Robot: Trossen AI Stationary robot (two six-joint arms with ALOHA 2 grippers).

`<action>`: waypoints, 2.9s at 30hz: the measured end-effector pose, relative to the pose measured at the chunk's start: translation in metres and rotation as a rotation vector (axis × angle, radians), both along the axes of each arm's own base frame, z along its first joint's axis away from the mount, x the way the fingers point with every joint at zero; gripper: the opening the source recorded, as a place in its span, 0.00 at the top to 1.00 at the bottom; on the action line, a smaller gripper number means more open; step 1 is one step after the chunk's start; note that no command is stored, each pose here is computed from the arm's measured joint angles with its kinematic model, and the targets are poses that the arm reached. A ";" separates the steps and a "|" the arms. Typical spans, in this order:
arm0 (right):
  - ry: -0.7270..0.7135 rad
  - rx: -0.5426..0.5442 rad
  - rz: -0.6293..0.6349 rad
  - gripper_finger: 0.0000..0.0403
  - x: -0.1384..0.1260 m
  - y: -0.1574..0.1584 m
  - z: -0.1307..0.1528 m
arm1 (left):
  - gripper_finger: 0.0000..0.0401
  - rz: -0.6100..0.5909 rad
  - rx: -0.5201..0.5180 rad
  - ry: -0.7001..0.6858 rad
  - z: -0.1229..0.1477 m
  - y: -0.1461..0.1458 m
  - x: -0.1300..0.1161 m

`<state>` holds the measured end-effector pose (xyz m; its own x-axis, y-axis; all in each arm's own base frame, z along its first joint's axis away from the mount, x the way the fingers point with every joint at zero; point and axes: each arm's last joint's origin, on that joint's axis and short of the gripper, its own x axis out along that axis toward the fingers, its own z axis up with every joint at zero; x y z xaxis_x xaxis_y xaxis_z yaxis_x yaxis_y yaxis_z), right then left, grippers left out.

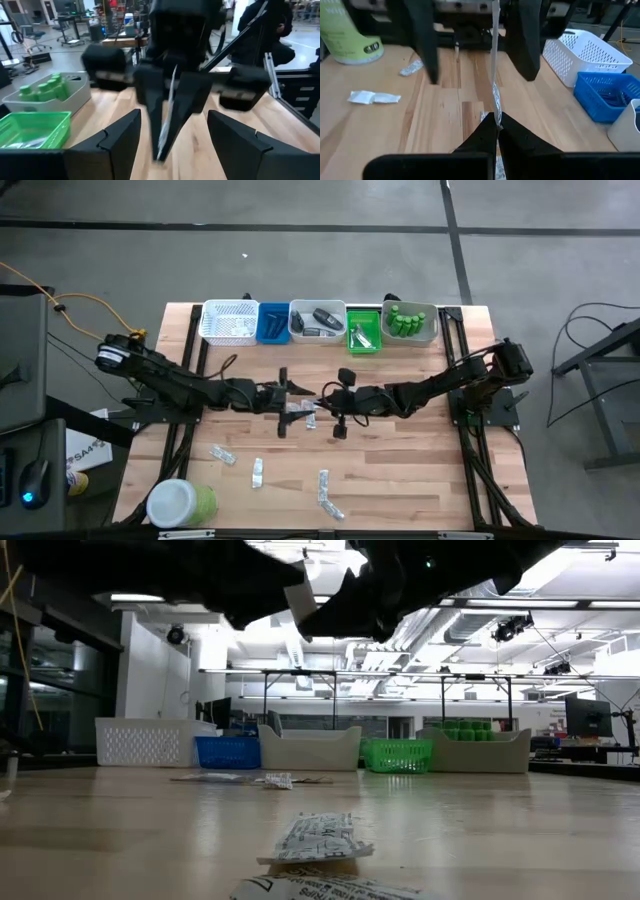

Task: Pick & Place Travel size toiletries
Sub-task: Put the bandage pack into the left white bin

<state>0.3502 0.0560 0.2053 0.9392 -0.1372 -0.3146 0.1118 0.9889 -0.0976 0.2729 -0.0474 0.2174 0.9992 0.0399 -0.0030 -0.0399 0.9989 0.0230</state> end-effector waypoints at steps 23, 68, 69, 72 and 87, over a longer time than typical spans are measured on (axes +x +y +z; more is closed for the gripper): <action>0.049 0.018 -0.006 0.99 -0.002 0.000 -0.005 | 0.99 0.016 -0.082 0.109 0.003 -0.003 0.014; 0.305 0.269 -0.281 0.33 -0.065 -0.014 0.030 | 1.00 0.673 -0.094 0.306 0.022 0.119 -0.036; 0.304 0.269 -0.283 0.33 -0.065 -0.014 0.030 | 1.00 0.693 -0.099 0.310 0.023 0.123 -0.040; 0.299 0.272 -0.284 0.33 -0.065 -0.014 0.030 | 1.00 0.737 -0.106 0.306 0.026 0.132 -0.047; 0.272 0.278 -0.309 0.33 -0.064 -0.015 0.031 | 1.00 1.121 -0.247 0.397 0.010 0.174 -0.079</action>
<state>0.2864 0.0412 0.2366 0.7467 -0.2727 -0.6067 0.4110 0.9063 0.0985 0.1934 0.1263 0.2270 0.3387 0.8366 -0.4306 -0.9180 0.3942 0.0439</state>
